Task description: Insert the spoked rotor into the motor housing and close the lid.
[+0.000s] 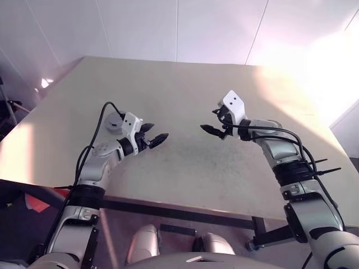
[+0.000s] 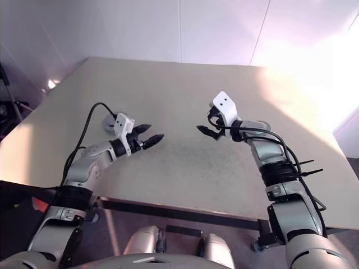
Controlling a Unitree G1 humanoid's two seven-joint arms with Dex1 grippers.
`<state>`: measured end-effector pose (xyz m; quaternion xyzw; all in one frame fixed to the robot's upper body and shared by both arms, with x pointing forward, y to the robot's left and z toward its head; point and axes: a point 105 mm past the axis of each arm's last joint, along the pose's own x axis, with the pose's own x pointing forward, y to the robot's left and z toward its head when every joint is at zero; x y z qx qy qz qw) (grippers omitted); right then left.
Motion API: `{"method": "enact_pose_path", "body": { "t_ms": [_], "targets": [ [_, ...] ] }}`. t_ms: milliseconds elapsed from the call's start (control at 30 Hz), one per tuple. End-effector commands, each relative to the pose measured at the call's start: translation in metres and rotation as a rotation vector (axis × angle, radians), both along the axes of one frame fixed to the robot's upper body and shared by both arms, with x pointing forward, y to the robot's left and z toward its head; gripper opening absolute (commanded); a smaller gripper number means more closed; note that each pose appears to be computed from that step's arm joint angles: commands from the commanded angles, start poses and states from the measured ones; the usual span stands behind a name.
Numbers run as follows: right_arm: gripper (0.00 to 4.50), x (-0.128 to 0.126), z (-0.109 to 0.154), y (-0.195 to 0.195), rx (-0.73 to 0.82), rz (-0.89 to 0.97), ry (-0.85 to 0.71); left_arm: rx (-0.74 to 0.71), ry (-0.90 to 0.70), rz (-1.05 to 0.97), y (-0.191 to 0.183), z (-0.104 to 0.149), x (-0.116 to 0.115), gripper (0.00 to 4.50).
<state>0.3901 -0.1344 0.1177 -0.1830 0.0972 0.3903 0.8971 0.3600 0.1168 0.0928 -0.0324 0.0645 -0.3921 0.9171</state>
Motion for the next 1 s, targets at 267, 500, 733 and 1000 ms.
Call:
{"method": "enact_pose_path", "body": {
  "t_ms": [267,500,733,1000],
  "targets": [
    [4.14,0.0038,0.0114,0.0058,-0.008,0.004,-0.062,0.016,-0.049,-0.005,-0.004,0.0104,0.0027,4.33],
    [4.14,0.0055,0.0107,0.0074,-0.011,0.0,-0.065,0.02,-0.052,-0.006,-0.0044,0.0111,0.0031,4.33],
    [4.14,0.006,0.0113,0.0065,-0.017,-0.001,-0.068,0.021,-0.051,-0.007,-0.0046,0.0101,0.0017,4.33],
    [4.14,0.0059,0.0118,0.008,-0.009,-0.005,-0.074,0.025,-0.056,-0.014,-0.0061,0.0127,0.0034,4.33]
  ]
}}
